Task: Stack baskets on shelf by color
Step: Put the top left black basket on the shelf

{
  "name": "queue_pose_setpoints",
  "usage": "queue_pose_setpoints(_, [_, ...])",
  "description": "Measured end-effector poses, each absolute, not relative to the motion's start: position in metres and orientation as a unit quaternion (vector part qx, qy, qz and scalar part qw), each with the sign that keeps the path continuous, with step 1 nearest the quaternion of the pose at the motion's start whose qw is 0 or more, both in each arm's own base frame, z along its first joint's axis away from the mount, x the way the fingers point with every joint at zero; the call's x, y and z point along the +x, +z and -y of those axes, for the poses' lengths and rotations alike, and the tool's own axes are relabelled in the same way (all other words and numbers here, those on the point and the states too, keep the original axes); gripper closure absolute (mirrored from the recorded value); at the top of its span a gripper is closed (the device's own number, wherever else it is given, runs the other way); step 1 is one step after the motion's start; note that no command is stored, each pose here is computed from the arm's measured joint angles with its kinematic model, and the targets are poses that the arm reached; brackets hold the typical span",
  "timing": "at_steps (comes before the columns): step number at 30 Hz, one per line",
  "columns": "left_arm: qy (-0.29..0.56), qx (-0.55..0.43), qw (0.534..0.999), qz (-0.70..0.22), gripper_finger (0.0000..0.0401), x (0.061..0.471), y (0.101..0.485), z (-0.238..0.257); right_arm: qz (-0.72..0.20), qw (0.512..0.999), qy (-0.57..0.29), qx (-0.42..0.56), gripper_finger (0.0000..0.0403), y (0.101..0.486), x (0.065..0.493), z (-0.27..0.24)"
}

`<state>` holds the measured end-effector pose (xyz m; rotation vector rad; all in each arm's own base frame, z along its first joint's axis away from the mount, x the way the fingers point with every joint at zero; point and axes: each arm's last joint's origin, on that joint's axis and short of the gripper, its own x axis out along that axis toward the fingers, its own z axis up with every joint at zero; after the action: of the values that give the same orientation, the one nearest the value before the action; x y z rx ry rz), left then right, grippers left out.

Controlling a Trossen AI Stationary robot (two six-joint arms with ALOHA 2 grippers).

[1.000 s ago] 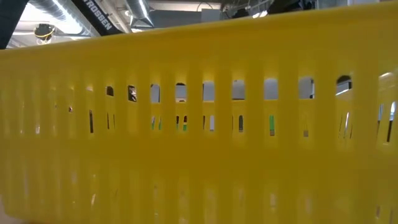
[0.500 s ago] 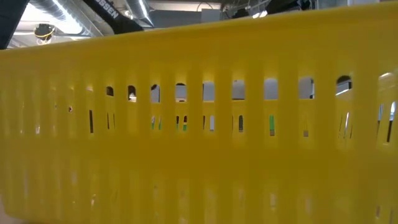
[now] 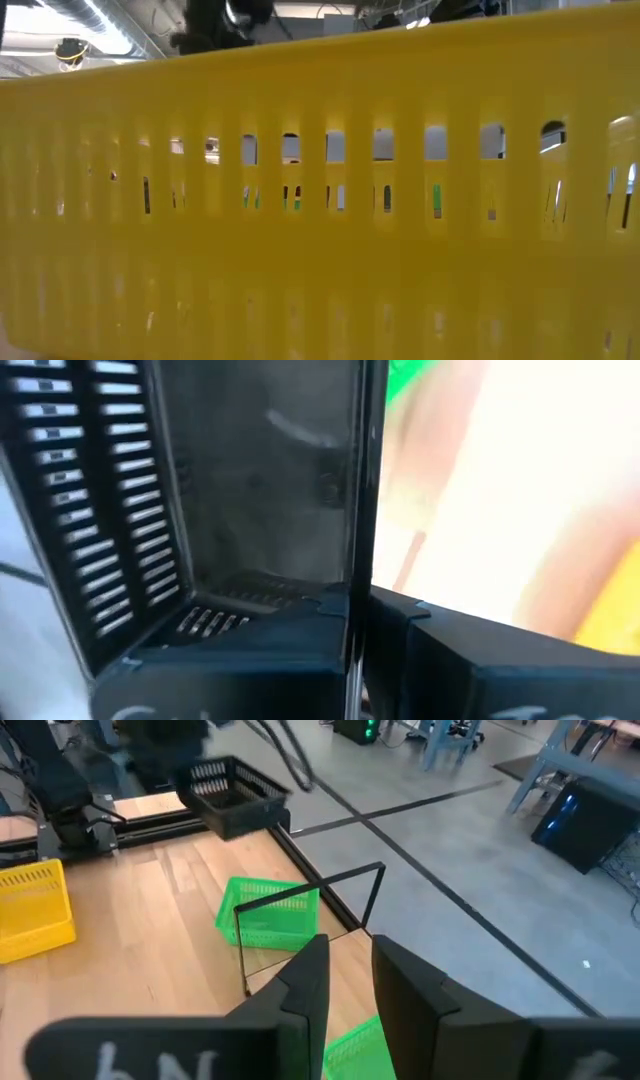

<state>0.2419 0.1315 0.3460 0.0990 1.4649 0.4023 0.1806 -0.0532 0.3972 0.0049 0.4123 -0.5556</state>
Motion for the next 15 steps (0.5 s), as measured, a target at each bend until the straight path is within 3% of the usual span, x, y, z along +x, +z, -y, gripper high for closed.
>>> queue_pose_setpoints(7, [0.081, 0.131, 0.769, -0.620, 0.0401, 0.259, 0.366, -0.057, -0.207, 0.941, -0.268, -0.016, 0.0325, 0.397, 0.181, 0.053])
queue_pose_setpoints(15, [-0.014, 0.249, 0.761, -0.599, 0.0401, 0.301, 0.341, 0.026, -0.200, 0.942, -0.267, -0.023, 0.0325, 0.399, 0.181, 0.053])
